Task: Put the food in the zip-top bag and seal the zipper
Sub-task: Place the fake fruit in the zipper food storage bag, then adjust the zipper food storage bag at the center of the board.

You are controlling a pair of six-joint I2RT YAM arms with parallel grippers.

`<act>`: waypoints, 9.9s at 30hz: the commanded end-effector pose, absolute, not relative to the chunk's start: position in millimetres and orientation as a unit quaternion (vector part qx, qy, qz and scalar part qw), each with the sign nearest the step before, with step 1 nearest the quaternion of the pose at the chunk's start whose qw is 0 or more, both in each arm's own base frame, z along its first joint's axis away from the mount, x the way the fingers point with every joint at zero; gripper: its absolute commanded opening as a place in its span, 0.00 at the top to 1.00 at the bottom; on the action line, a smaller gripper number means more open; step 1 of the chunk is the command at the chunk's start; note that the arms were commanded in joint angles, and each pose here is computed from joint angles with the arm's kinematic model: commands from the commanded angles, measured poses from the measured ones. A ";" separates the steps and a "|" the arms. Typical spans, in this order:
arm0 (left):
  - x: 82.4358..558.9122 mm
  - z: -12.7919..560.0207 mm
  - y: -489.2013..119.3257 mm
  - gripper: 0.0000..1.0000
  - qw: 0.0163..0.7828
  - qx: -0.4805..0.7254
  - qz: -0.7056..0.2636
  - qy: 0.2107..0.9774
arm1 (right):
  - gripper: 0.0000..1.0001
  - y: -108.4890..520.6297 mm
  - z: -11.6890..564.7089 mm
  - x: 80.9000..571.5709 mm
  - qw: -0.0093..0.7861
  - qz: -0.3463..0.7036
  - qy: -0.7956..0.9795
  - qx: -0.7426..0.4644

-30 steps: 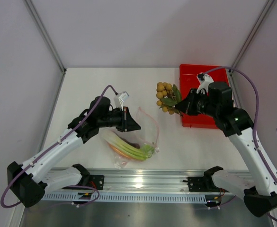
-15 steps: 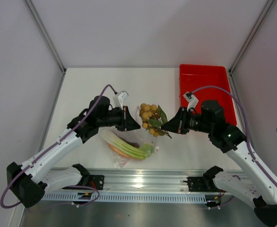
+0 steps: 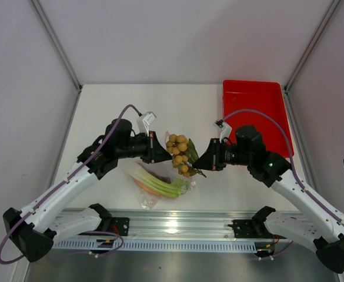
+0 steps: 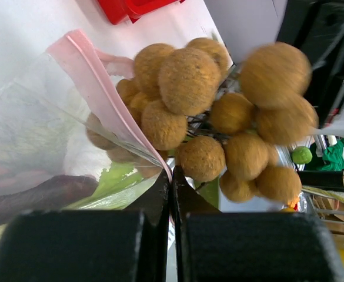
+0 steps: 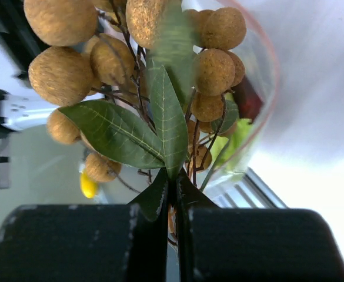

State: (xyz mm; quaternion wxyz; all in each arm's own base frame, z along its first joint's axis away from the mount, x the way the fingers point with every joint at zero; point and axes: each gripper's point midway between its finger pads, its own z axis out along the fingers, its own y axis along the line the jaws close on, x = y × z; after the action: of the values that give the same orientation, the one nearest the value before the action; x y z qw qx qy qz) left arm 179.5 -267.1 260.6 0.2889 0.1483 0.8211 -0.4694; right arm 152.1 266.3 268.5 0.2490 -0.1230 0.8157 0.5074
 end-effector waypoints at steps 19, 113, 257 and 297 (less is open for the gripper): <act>160.6 311.7 -274.6 0.99 0.301 0.189 -0.523 0.775 | 1.00 250.8 220.3 162.2 0.249 0.349 0.878 -0.212; 137.5 322.4 -283.6 0.99 0.289 0.223 -0.537 0.760 | 0.64 258.6 254.3 141.7 0.351 0.322 0.823 -0.310; 123.6 318.0 -295.4 0.79 0.399 0.560 -0.440 0.577 | 0.77 286.8 374.2 133.2 0.381 0.361 0.713 -0.465; 103.5 342.9 -284.5 0.99 0.400 0.420 -0.529 0.620 | 0.66 293.8 357.4 120.0 0.453 0.482 0.647 -0.380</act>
State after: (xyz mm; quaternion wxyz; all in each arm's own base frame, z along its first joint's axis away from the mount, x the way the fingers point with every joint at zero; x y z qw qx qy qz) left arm 112.7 -284.5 321.4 0.3816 0.4144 0.6536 -0.5054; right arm 117.5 289.8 347.8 0.4347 -0.3803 0.6666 0.4711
